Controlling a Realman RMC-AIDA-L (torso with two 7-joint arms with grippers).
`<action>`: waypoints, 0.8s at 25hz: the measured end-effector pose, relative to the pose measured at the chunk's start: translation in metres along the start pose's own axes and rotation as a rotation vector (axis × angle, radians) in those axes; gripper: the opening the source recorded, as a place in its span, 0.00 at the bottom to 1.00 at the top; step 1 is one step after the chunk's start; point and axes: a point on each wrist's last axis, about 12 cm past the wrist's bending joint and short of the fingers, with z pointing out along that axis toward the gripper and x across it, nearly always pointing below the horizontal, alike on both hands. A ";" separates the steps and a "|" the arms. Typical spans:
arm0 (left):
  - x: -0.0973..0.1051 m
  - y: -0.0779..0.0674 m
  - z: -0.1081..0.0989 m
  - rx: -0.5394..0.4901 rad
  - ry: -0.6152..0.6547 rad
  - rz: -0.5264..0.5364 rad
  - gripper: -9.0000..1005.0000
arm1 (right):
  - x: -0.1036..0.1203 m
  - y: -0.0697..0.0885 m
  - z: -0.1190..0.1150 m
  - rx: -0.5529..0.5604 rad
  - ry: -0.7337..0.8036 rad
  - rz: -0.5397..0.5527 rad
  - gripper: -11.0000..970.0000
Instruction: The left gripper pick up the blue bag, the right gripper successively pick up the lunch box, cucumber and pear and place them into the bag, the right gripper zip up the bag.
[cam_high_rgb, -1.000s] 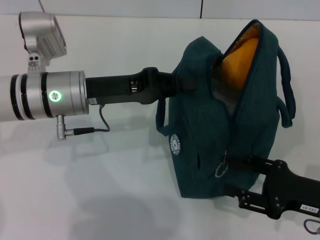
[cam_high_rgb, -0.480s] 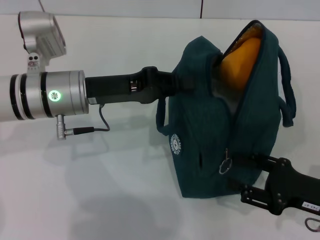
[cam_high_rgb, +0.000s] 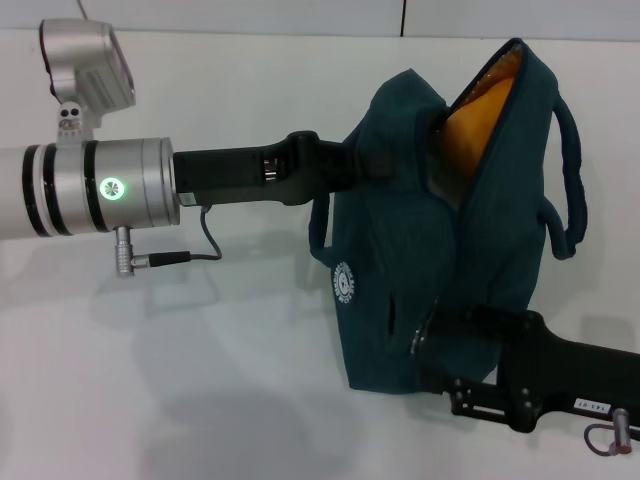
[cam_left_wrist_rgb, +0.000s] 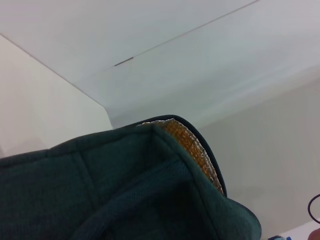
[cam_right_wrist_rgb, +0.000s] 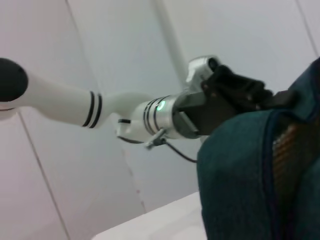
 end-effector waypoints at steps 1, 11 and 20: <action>0.000 0.000 0.000 0.000 0.000 0.001 0.05 | 0.000 0.000 0.001 -0.006 0.004 -0.001 0.67; -0.001 0.000 -0.001 -0.003 -0.002 0.006 0.05 | 0.002 -0.005 -0.001 0.055 0.011 0.025 0.67; -0.001 0.000 -0.002 -0.005 -0.008 0.008 0.05 | 0.008 0.000 -0.011 0.085 -0.007 0.091 0.67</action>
